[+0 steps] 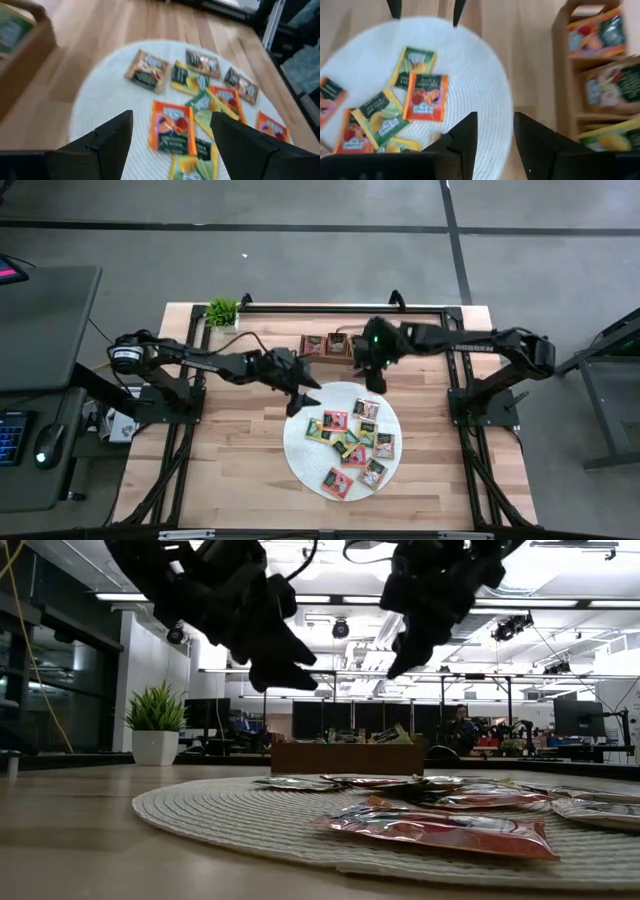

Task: Pick & Place Tea
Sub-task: Put the orange tea bag into the left section of the wooden organizer

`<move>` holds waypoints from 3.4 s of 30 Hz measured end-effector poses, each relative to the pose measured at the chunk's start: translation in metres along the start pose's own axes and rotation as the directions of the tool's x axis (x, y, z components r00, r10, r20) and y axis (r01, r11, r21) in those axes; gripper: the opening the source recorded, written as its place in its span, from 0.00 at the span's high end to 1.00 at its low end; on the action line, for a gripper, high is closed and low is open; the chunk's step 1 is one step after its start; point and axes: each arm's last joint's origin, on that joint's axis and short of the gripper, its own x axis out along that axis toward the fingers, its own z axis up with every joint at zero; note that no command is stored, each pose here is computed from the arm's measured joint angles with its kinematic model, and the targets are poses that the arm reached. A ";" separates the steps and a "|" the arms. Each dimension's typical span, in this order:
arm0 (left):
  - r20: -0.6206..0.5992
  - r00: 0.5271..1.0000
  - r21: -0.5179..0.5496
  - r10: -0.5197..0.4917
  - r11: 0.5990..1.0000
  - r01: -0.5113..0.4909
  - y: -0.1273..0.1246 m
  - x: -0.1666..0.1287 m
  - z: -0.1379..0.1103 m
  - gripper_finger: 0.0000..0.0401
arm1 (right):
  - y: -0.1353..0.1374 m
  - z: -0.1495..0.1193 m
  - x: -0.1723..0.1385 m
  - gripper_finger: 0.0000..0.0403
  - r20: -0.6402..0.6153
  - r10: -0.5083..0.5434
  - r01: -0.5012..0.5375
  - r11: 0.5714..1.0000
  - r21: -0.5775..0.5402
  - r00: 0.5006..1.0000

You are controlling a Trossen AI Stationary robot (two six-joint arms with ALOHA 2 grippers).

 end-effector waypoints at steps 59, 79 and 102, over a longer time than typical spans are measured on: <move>-0.064 0.993 -0.832 -0.104 0.555 0.005 0.001 0.052 -0.037 0.34 | 0.108 -0.064 0.117 1.00 0.034 0.034 -0.033 0.999 -0.020 0.999; -0.075 0.993 -0.836 -0.089 0.548 -0.014 0.002 0.052 -0.038 0.34 | 0.117 -0.066 0.118 1.00 0.041 0.021 -0.021 1.000 0.001 0.999; -0.090 0.993 -0.837 -0.081 0.546 -0.031 0.002 0.051 -0.040 0.34 | 0.117 -0.074 0.135 1.00 0.015 0.043 -0.043 0.999 0.021 0.999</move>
